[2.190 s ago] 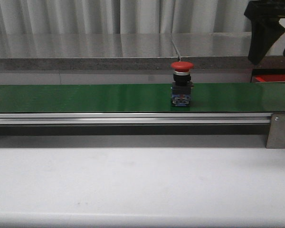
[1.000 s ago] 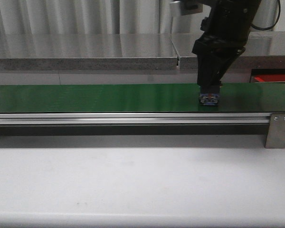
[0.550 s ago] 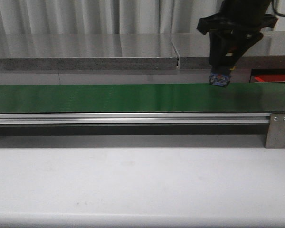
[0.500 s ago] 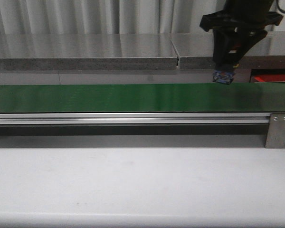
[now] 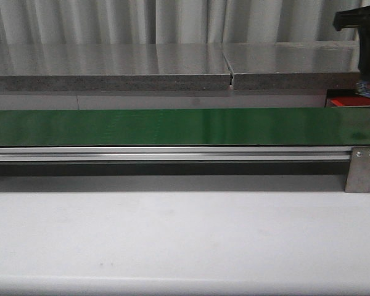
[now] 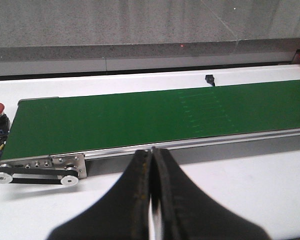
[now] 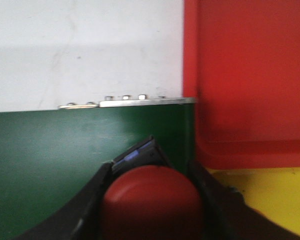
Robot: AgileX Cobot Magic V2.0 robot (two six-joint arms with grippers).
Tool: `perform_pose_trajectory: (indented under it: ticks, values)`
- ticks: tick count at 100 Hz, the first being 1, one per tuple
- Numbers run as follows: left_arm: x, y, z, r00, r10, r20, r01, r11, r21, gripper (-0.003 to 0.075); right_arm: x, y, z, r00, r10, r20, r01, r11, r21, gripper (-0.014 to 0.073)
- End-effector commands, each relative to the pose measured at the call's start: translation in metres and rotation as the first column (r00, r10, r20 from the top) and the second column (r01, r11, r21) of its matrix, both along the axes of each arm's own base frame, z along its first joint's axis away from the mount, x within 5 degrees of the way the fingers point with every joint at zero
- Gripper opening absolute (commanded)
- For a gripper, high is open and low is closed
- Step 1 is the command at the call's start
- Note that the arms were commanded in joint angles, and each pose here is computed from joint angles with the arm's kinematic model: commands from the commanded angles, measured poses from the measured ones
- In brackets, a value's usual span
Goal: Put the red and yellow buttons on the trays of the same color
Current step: 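Carry the red button to the red tray and release it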
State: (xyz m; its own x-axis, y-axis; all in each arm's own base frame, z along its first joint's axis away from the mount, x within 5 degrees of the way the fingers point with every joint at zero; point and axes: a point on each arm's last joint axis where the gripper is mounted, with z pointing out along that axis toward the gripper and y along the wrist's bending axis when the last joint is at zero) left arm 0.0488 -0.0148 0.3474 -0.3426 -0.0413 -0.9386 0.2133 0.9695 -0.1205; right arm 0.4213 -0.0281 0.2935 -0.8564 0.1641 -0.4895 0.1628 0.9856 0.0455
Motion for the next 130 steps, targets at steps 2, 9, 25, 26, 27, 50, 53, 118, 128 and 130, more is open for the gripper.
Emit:
perform_pose_trajectory:
  ticks: [2, 9, 25, 26, 27, 50, 53, 118, 128, 130]
  values:
    - [0.002, -0.001, 0.013, 0.996, -0.004, 0.084, 0.006, 1.0, -0.025, -0.002, -0.006, -0.024, 0.032, 0.99, -0.078, 0.118, 0.079, 0.997, -0.007, 0.004]
    - [0.002, -0.001, 0.013, 0.996, -0.004, 0.084, 0.006, 1.0, -0.025, -0.002, -0.004, -0.037, 0.026, 0.988, -0.118, 0.104, 0.119, 0.993, 0.002, 0.004]
    - [0.002, -0.001, 0.013, 0.996, -0.004, 0.084, 0.006, 1.0, -0.025, -0.002, 0.006, -0.059, 0.013, 0.975, -0.212, 0.074, 0.209, 0.977, 0.037, 0.004]
    - [0.002, -0.001, 0.013, 0.996, -0.004, 0.084, 0.006, 1.0, -0.025, -0.002, 0.007, -0.06, 0.011, 0.974, -0.215, 0.073, 0.213, 0.976, 0.04, 0.004]
    - [0.002, -0.001, 0.013, 0.996, -0.004, 0.084, 0.006, 1.0, -0.025, -0.002, 0.008, -0.061, 0.011, 0.972, -0.223, 0.073, 0.22, 0.974, 0.043, 0.004]
    - [0.002, -0.001, 0.013, 0.996, -0.004, 0.084, 0.006, 1.0, -0.025, -0.002, 0.032, -0.077, -0.003, 0.952, -0.294, 0.084, 0.288, 0.955, 0.077, 0.004]
    - [0.002, -0.001, 0.013, 0.996, -0.004, 0.084, 0.006, 1.0, -0.025, -0.002, 0.036, -0.078, -0.004, 0.952, -0.294, 0.087, 0.287, 0.955, 0.077, 0.004]
    - [0.002, -0.001, 0.013, 0.996, -0.004, 0.084, 0.006, 1.0, -0.025, -0.002, 0.088, -0.084, -0.041, 0.922, -0.349, 0.165, 0.317, 0.929, 0.192, 0.0062]
    - [0.002, -0.001, 0.013, 0.996, -0.004, 0.084, 0.006, 1.0, -0.025, -0.002, 0.09, -0.083, -0.043, 0.919, -0.355, 0.17, 0.316, 0.924, 0.217, 0.0205]
    - [0.002, -0.001, 0.013, 0.996, -0.004, 0.084, 0.006, 1.0, -0.025, -0.002, 0.09, -0.083, -0.044, 0.919, -0.356, 0.17, 0.316, 0.923, 0.221, 0.0253]
